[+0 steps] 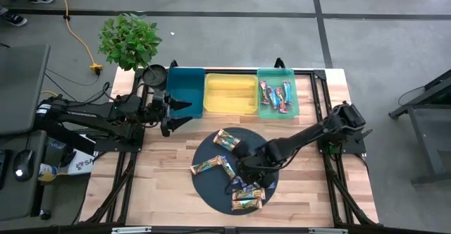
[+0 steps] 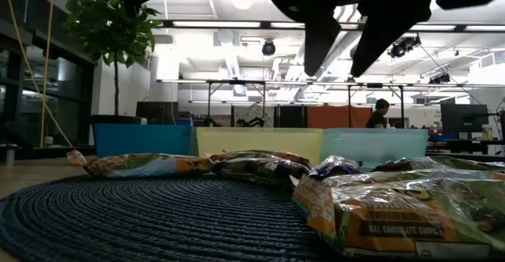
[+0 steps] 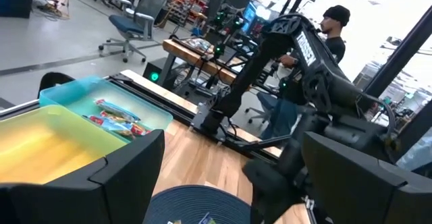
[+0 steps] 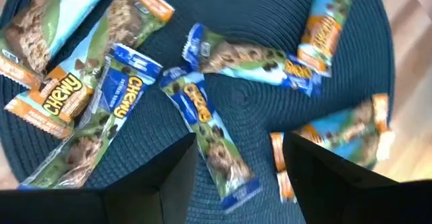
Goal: Pick and place Granola Bars by type
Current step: Put the blue granola bar into the blue bin
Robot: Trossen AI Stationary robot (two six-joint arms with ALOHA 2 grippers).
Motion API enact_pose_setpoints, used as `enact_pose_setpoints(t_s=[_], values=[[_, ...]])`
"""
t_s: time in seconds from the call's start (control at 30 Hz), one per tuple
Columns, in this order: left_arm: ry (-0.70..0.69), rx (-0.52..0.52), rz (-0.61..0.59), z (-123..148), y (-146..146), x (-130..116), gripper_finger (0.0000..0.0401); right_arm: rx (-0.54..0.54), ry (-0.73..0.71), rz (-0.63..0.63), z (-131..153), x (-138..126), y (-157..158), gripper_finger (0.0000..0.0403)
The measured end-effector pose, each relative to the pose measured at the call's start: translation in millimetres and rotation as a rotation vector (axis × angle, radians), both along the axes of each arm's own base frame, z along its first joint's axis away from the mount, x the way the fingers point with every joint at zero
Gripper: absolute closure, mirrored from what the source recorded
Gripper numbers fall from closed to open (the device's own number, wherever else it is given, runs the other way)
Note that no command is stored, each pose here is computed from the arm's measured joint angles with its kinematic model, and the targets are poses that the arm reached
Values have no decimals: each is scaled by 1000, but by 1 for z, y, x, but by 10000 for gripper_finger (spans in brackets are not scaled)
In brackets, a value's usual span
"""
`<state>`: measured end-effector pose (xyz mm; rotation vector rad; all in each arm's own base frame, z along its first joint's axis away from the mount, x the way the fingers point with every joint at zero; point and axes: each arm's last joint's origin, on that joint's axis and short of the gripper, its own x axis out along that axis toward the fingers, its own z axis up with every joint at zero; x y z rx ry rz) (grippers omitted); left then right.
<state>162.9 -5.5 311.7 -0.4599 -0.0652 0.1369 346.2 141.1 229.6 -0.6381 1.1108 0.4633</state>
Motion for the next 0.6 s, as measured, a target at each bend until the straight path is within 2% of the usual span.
enact_pose_setpoints(t_s=[0.17,0.6], values=[[-2,-5,-1,0,0,0,57,55,32,50,-9,3,7,199],[-2,-4,-6,0,0,0,57,41,31,91,-44,-1,4,199]])
